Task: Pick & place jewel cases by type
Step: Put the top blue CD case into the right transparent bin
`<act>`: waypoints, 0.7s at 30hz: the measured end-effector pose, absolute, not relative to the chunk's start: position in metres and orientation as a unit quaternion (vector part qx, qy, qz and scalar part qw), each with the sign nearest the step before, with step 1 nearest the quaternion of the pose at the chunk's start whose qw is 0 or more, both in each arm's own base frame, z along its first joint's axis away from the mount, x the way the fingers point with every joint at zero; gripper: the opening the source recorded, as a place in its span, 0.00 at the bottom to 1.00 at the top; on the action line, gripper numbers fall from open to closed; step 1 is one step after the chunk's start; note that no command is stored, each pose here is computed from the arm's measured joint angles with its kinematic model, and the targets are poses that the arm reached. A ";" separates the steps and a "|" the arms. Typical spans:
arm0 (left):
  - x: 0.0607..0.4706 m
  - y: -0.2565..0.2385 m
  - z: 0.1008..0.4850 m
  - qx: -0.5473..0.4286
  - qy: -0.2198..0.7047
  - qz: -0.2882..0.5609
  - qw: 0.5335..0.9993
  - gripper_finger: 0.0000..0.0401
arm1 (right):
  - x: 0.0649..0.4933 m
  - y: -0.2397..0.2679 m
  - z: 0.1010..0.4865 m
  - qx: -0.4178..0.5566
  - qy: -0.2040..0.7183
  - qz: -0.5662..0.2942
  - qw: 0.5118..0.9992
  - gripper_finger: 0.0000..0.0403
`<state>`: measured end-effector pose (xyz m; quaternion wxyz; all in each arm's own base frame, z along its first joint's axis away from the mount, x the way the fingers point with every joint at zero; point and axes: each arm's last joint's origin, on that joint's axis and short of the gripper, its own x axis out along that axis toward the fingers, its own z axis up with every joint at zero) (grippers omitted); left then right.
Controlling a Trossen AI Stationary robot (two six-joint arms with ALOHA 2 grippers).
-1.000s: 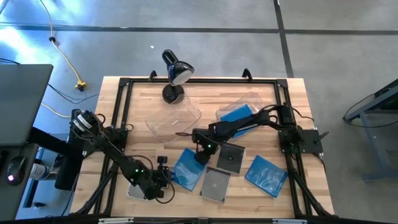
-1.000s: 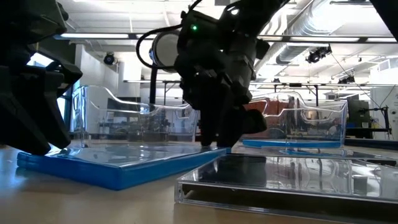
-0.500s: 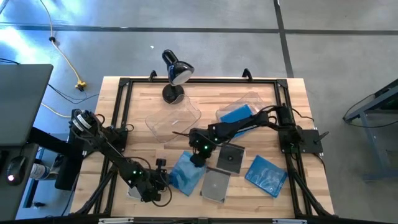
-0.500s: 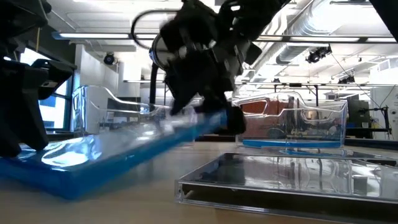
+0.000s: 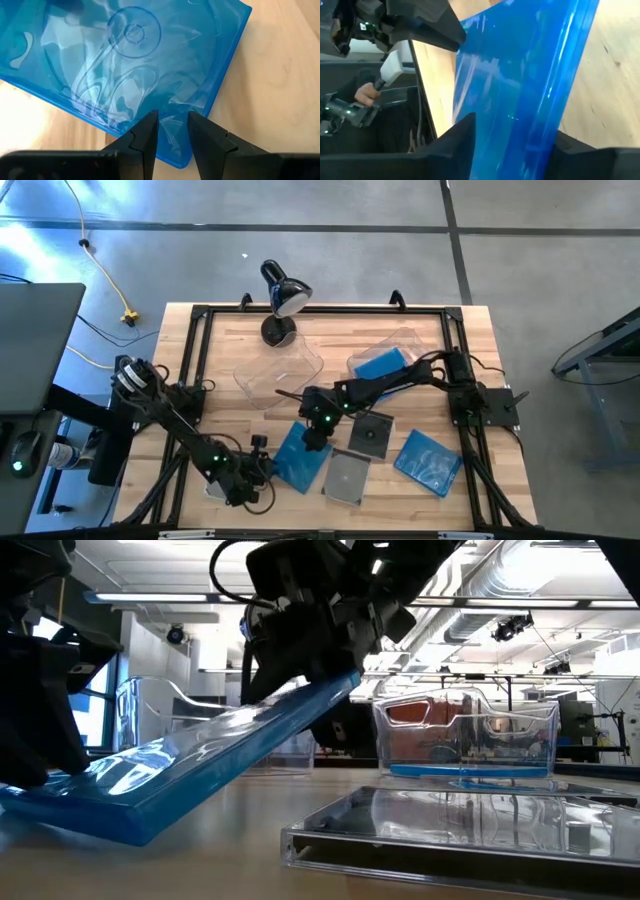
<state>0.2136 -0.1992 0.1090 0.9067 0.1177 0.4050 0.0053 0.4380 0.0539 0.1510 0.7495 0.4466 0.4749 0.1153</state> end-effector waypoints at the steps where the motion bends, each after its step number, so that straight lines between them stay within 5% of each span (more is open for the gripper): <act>1: 0.213 -0.200 0.109 0.124 0.401 0.005 0.908 0.27 | 0.438 0.054 0.151 0.446 0.475 0.116 0.750 0.31; 10: 0.204 -0.209 0.119 0.152 0.365 -0.002 0.919 0.27 | 0.440 0.051 0.155 0.448 0.466 0.124 0.753 0.09; 21: 0.183 -0.206 0.180 0.175 0.282 -0.027 0.943 0.27 | 0.444 0.046 0.161 0.445 0.443 0.166 0.760 0.07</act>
